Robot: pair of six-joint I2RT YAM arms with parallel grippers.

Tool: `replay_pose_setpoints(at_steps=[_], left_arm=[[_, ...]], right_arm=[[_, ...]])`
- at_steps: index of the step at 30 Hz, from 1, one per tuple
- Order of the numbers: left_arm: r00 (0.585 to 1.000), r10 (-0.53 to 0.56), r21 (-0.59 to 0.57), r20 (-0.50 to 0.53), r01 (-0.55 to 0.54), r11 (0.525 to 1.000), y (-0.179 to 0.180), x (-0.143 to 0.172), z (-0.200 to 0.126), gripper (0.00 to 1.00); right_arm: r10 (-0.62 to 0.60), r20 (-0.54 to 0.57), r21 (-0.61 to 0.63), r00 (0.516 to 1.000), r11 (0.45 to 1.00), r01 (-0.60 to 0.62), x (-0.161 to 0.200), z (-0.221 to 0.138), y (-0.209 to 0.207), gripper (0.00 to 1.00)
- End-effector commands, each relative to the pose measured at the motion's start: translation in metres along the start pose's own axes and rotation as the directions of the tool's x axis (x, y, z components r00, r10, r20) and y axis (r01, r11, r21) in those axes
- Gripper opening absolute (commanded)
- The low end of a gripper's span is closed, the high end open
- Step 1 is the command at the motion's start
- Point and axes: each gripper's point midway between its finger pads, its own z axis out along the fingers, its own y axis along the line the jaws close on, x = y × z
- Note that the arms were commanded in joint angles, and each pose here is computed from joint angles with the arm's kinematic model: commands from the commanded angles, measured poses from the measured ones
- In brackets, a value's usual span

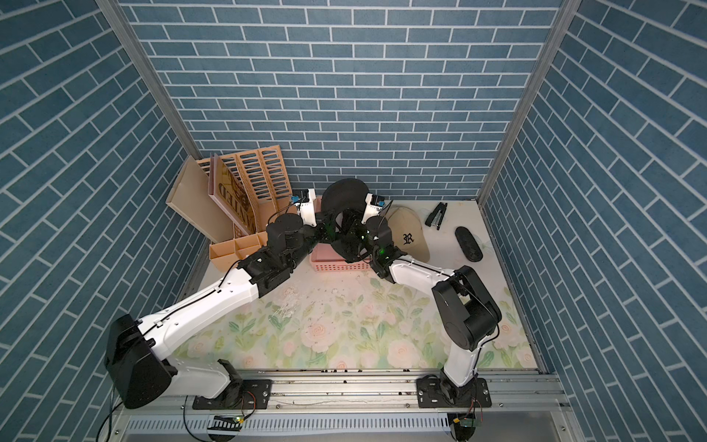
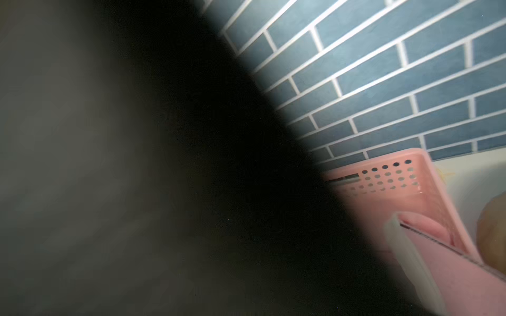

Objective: Turn the baseball cap inside out
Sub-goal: Turn over the baseball cap.

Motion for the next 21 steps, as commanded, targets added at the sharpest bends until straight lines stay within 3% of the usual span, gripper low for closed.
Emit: replay_pose_setpoints(at_steps=[1, 6, 12, 17, 21], left_arm=[[1.000, 0.000, 0.003, -0.007, 0.000, 1.000, -0.001, 0.000, 0.007, 0.00], [1.000, -0.012, -0.028, 0.015, 0.012, 1.000, 0.006, -0.011, 0.004, 0.00], [0.999, -0.033, -0.051, 0.039, 0.035, 0.998, 0.012, -0.015, 0.004, 0.00], [0.996, -0.057, -0.009, 0.064, 0.058, 0.998, 0.004, -0.028, -0.004, 0.00], [0.998, -0.050, 0.028, 0.023, 0.049, 0.998, -0.002, -0.021, -0.008, 0.00]], right_arm=[[-0.195, -0.018, -0.118, 0.981, 0.974, 0.191, -0.003, -0.017, 0.050, 0.49], [-0.310, -0.071, -0.234, 0.948, 0.929, 0.287, 0.013, -0.039, 0.063, 0.53], [-0.311, -0.122, -0.378, 0.943, 0.893, 0.245, 0.036, -0.049, 0.081, 0.52], [-0.288, -0.159, -0.230, 0.944, 0.941, 0.248, 0.041, -0.043, 0.047, 0.55], [-0.217, -0.104, -0.061, 0.971, 0.975, 0.212, 0.003, -0.042, 0.006, 0.58]])
